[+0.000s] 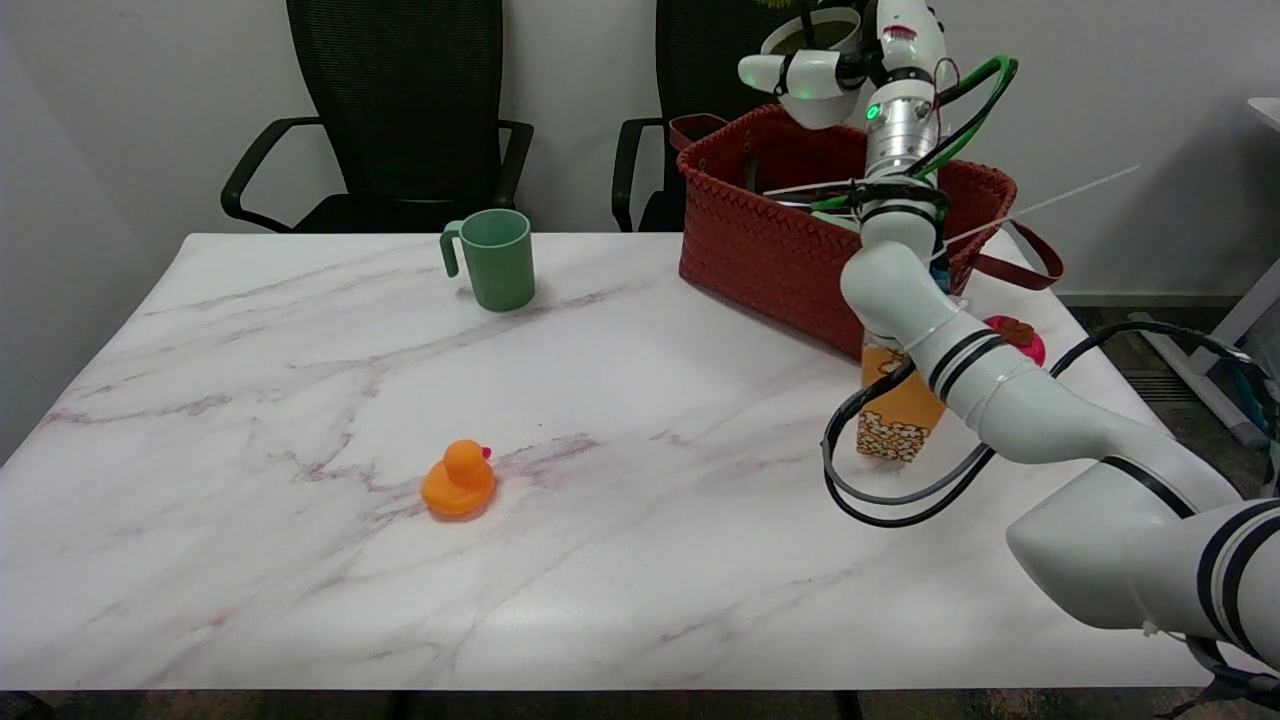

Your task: Place the potted plant into the brown storage basket.

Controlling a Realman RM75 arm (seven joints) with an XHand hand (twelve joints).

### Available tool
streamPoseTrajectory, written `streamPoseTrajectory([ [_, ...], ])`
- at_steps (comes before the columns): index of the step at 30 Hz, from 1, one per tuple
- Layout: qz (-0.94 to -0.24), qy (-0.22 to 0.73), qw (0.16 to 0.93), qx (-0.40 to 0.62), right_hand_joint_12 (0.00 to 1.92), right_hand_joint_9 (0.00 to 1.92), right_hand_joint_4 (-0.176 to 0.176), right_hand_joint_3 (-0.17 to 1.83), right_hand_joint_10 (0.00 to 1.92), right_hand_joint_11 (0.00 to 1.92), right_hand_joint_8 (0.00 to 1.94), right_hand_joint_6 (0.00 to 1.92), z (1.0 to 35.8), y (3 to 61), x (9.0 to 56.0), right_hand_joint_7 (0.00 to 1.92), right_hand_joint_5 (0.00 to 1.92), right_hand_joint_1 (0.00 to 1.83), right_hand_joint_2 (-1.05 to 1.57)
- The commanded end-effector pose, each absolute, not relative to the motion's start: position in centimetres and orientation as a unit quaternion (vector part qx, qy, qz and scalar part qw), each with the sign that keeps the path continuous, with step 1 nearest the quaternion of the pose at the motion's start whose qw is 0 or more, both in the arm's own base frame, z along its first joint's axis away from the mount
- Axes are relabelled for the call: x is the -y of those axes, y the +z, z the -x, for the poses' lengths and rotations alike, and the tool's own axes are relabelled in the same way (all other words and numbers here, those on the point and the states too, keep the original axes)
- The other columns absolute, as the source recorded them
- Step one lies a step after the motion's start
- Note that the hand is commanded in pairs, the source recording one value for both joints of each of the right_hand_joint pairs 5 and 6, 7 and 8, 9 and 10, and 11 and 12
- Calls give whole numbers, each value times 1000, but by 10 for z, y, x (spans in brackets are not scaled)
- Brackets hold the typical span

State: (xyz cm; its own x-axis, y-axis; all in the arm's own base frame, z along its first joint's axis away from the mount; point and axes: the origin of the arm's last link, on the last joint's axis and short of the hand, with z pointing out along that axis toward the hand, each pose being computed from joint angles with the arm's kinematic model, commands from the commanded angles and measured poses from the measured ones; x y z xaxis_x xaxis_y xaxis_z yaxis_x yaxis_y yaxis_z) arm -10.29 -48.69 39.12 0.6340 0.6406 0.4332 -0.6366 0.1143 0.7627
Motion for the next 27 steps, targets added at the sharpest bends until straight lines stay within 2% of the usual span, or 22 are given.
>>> streamPoseTrajectory([
  [1, -525, 429, 734, -47, 1224, 1411, 0, 241, 1411, 1224, 1444, 709, 50, 388, 485, 1444, 709, 1215, 529],
  [10, -529, 395, 748, -70, 1219, 1402, 0, 240, 1402, 1219, 1437, 701, 27, 408, 492, 1437, 701, 1222, 516],
  [19, -540, 308, 780, -71, 1200, 1381, 0, 254, 1381, 1200, 1425, 666, 30, 435, 506, 1425, 666, 1225, 501],
  [27, -557, 233, 793, -82, 1136, 1332, 0, 334, 1332, 1136, 1390, 588, 33, 449, 508, 1390, 588, 1234, 338],
])
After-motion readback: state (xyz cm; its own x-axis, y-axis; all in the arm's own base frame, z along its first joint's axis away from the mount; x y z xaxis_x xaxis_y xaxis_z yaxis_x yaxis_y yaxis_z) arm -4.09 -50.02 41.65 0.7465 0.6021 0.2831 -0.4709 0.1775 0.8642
